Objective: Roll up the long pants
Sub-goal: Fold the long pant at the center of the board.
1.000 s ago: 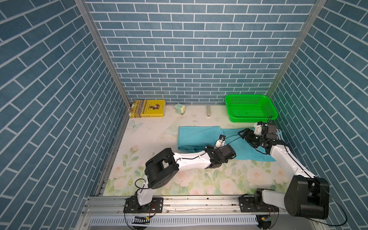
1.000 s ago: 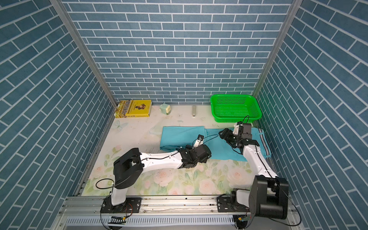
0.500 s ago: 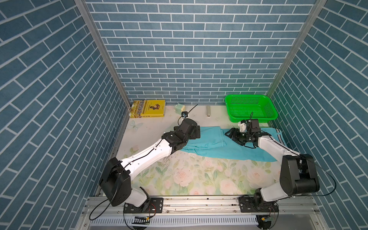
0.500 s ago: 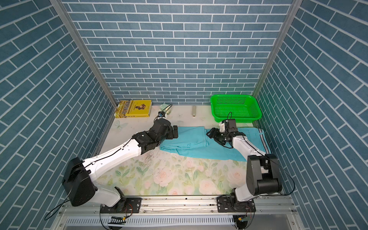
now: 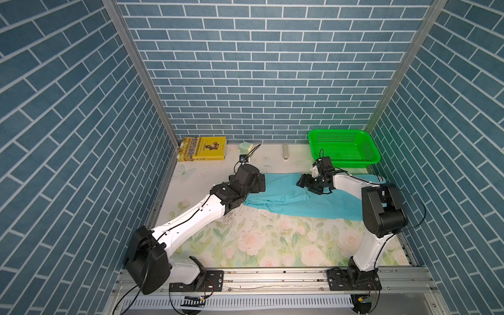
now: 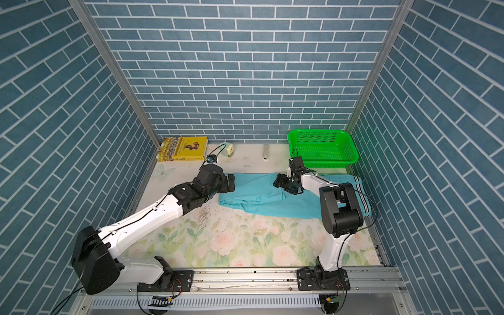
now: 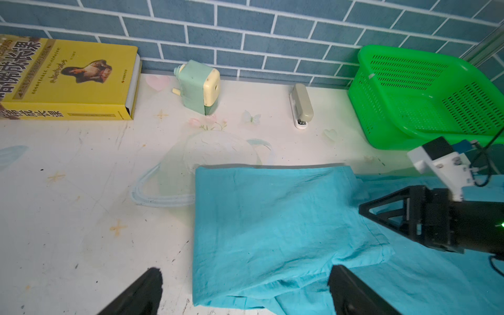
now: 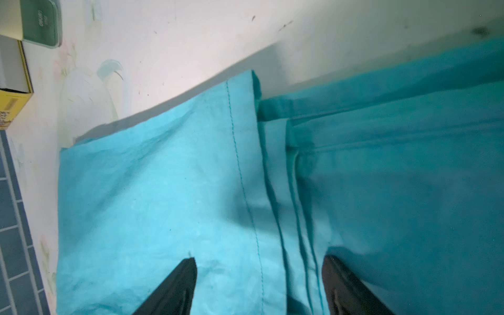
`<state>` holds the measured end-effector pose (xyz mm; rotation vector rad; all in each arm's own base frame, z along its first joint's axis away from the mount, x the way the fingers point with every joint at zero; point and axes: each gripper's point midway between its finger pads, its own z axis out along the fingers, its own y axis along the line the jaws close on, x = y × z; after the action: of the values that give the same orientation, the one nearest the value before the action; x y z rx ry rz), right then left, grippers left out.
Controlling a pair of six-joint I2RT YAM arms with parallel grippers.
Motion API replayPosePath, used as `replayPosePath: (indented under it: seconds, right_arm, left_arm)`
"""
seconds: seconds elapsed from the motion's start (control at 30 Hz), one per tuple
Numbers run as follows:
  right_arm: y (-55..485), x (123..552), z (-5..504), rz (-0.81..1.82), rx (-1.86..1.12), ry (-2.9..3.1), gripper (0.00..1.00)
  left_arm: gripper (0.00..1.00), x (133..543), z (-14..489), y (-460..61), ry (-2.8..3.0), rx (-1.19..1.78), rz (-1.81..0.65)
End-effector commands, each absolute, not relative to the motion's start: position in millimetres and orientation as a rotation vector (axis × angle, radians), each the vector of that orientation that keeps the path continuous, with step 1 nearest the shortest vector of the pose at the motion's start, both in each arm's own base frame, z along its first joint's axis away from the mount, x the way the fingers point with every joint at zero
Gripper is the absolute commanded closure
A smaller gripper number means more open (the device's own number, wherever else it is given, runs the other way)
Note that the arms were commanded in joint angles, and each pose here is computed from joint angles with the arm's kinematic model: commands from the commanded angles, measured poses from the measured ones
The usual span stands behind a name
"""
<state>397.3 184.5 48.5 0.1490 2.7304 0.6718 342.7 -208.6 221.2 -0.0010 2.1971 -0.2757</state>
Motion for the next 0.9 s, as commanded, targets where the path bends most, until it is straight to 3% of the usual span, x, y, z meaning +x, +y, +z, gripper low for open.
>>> replayPosePath:
  seconds: [0.0,0.23,0.6,0.87]
  right_arm:
    - [186.1,391.8,34.7,0.572,0.102,2.785,0.23]
    - [225.6,372.1,15.4,0.583,0.028,2.841,0.26]
    - [345.8,356.3,39.6,0.760,-0.105,2.780,0.67]
    - [399.6,370.6,110.0,0.859,-0.201,2.656,1.00]
  left_arm:
    - [0.00,337.9,225.0,-195.7,2.192,-0.003,-0.248]
    - [0.00,324.3,248.7,-173.0,2.151,-0.050,-0.228]
    - [0.00,281.8,273.5,-121.2,1.998,-0.137,-0.238]
    - [0.00,276.5,276.6,-113.5,1.982,-0.137,-0.220]
